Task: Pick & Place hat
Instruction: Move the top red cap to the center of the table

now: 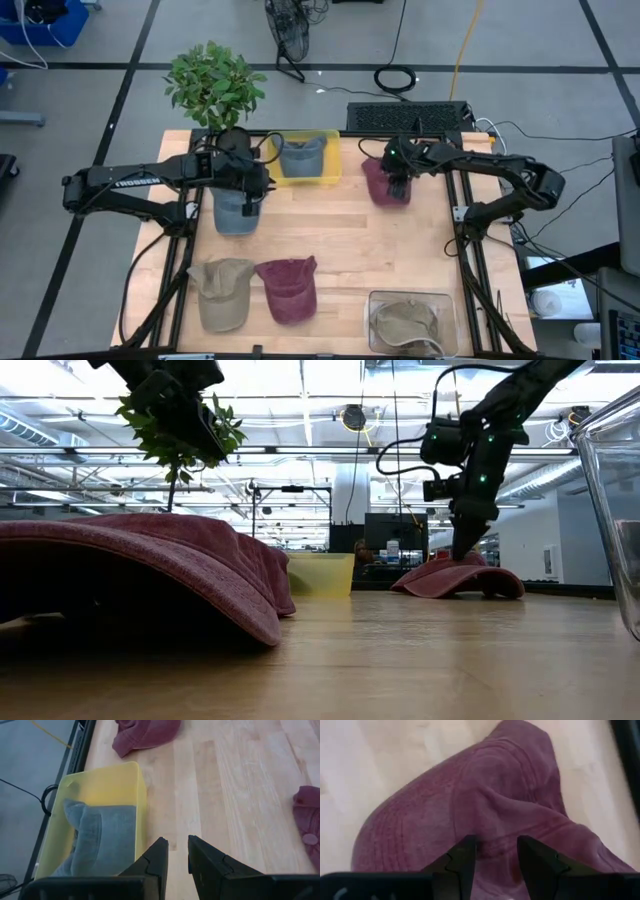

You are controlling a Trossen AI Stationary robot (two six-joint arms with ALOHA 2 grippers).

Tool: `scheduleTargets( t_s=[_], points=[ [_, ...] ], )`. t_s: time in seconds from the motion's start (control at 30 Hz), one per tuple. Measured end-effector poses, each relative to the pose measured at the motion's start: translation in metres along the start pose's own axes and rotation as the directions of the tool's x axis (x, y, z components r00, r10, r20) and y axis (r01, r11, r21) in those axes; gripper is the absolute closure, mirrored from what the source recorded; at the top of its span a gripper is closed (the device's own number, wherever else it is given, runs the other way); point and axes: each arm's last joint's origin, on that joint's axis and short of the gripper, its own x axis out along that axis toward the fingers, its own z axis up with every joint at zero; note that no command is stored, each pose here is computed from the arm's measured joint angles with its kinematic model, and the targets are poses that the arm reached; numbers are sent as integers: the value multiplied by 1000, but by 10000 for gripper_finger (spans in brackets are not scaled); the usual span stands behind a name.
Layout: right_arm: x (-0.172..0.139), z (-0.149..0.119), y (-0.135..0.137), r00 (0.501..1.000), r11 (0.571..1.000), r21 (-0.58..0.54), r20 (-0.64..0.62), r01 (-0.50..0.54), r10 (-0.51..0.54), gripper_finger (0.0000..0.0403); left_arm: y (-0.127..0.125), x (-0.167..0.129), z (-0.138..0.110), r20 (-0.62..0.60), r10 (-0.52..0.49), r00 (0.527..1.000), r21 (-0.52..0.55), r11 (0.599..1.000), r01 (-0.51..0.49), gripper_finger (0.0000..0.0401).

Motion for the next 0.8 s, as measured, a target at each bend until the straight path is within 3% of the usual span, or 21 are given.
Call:
scheduleTargets(
  t_s=[0.47, 0.8],
  points=[
    [0, -1, 2, 999, 999, 18, -5, -48, 48, 275, 0, 0, 0, 0, 0, 1000, -17, 1000, 0, 320],
    [7, -9, 4, 999, 998, -30, -16, -50, 50, 353, 0, 0, -1, -5, -2, 1000, -37, 999, 2, 320]
  ],
)
